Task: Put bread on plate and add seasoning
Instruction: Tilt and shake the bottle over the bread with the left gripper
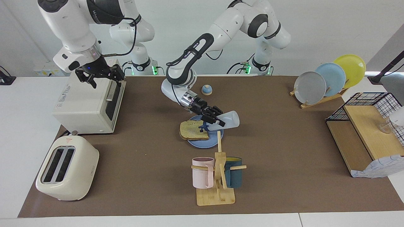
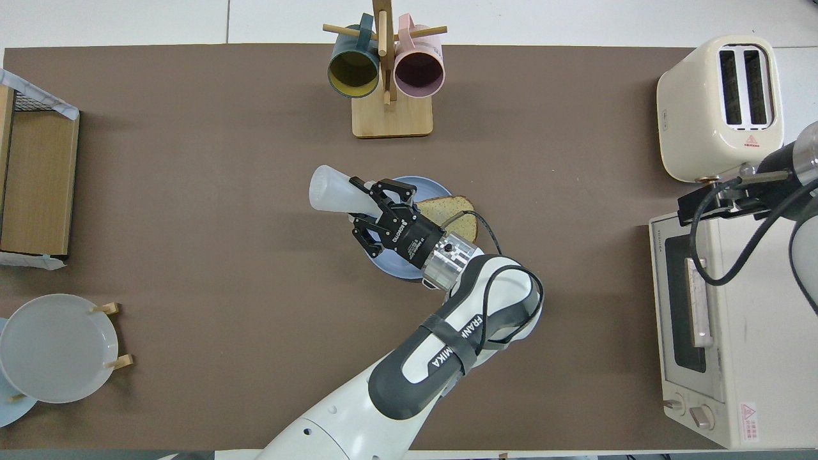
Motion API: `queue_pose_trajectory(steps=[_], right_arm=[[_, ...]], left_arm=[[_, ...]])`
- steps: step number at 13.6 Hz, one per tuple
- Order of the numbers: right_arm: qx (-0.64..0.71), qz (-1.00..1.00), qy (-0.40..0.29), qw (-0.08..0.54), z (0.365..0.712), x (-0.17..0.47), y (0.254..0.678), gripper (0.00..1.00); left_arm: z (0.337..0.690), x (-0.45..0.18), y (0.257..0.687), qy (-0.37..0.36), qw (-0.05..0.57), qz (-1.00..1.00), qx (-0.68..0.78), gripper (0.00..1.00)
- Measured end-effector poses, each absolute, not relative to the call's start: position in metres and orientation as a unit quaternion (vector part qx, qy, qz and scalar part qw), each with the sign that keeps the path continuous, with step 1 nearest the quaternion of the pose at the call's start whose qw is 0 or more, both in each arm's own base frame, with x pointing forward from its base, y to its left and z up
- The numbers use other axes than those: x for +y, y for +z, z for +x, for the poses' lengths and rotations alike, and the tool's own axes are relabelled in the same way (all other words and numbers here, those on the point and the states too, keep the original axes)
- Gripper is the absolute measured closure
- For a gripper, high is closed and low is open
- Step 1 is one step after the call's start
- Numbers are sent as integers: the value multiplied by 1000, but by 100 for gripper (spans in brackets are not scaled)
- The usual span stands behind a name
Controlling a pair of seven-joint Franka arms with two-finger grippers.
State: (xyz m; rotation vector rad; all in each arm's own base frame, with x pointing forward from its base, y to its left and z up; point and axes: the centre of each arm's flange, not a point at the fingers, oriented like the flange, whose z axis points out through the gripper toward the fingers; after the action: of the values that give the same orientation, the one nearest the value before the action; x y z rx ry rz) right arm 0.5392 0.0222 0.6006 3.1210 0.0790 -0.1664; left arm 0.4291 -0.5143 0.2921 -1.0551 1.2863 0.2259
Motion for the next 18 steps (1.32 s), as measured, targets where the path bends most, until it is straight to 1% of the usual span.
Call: queue_pose_trajectory(steps=[1, 3, 9, 11, 13, 15, 18], right_arm=[[25, 998, -53, 7, 539, 22, 601, 0], [25, 998, -53, 6, 539, 23, 601, 0], [25, 998, -53, 6, 539, 22, 601, 0], [25, 998, -53, 6, 539, 23, 601, 0], [25, 998, -53, 6, 539, 23, 601, 0], [25, 998, -53, 6, 539, 23, 601, 0], [25, 998, -53, 6, 539, 23, 601, 0]], left_arm=[[422, -519, 293, 98, 669, -466, 571, 55], [426, -516, 292, 101, 669, -467, 569, 55], [487, -464, 277, 134, 657, -492, 556, 55], [494, -458, 274, 136, 653, -495, 556, 55], [486, -467, 273, 130, 652, -492, 563, 55], [468, -486, 276, 121, 651, -487, 570, 55], [446, -508, 293, 112, 633, -511, 571, 55]])
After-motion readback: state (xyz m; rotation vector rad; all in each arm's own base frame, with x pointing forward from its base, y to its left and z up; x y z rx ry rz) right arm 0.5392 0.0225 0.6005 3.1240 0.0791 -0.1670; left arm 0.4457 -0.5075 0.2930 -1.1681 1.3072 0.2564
